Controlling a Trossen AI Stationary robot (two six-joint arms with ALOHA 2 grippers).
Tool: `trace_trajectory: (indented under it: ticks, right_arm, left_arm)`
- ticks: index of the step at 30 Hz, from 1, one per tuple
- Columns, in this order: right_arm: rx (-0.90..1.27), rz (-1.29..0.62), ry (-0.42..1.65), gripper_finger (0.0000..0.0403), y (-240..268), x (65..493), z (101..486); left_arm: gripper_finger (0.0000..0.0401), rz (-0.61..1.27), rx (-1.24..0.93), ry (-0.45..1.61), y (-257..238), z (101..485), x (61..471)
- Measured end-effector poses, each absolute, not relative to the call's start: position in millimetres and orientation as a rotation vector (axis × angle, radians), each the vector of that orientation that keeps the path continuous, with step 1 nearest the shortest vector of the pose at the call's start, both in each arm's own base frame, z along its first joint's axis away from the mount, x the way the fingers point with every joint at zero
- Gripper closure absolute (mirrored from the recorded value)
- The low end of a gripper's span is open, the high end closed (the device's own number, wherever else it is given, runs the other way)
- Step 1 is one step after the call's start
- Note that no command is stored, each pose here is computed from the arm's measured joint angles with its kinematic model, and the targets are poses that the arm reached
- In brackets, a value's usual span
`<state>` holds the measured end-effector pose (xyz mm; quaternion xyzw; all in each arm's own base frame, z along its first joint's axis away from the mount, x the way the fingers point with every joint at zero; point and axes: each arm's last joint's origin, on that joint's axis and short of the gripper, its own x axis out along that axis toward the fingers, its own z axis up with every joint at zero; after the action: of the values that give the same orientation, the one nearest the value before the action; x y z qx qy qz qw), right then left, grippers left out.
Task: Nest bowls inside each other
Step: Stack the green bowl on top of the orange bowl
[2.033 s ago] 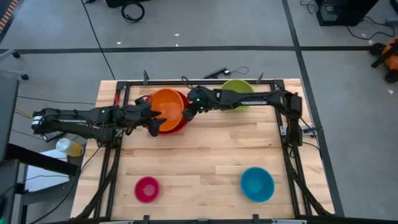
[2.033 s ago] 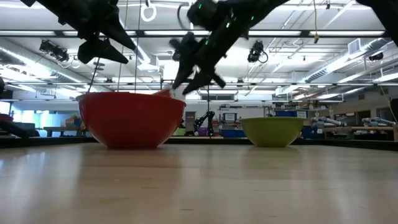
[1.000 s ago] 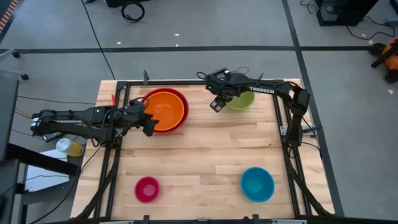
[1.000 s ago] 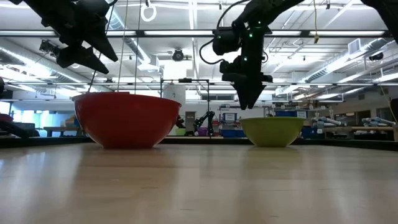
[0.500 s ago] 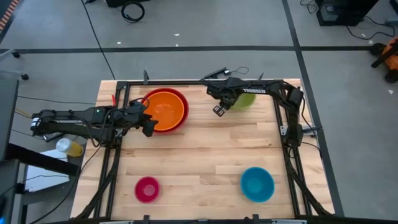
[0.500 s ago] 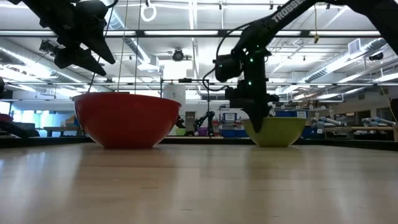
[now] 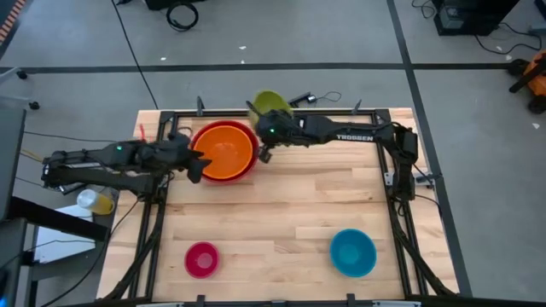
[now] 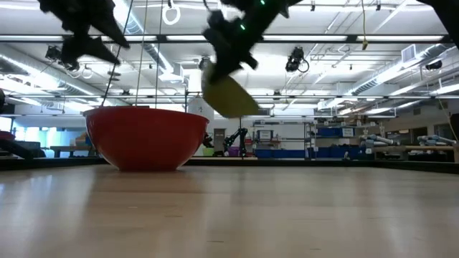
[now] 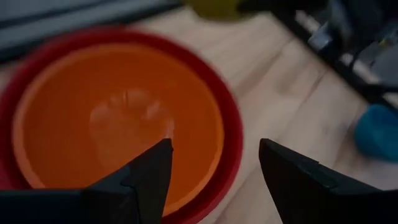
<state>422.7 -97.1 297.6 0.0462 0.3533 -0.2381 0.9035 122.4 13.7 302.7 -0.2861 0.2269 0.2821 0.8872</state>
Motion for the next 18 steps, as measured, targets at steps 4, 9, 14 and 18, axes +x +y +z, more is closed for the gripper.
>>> trace_trajectory:
  ticks: [4,9,14,18]
  right_arm:
    - [0.011,-0.306,0.512,0.0386,-85,445,310]
    - [-0.011,-0.163,0.510,0.0386,-73,465,284]
    - [-0.108,-0.110,0.608,0.0386,-58,476,252]
    - [-0.139,-0.088,0.626,0.0377,-48,481,241]
  left_arm:
    - [0.0159,0.606,-0.531,0.370,15,333,113]
    - [0.0159,0.660,-0.421,0.302,18,349,110]
    - [0.0159,0.685,-0.385,0.308,19,348,110]
    - [0.0159,0.690,-0.375,0.323,19,347,111]
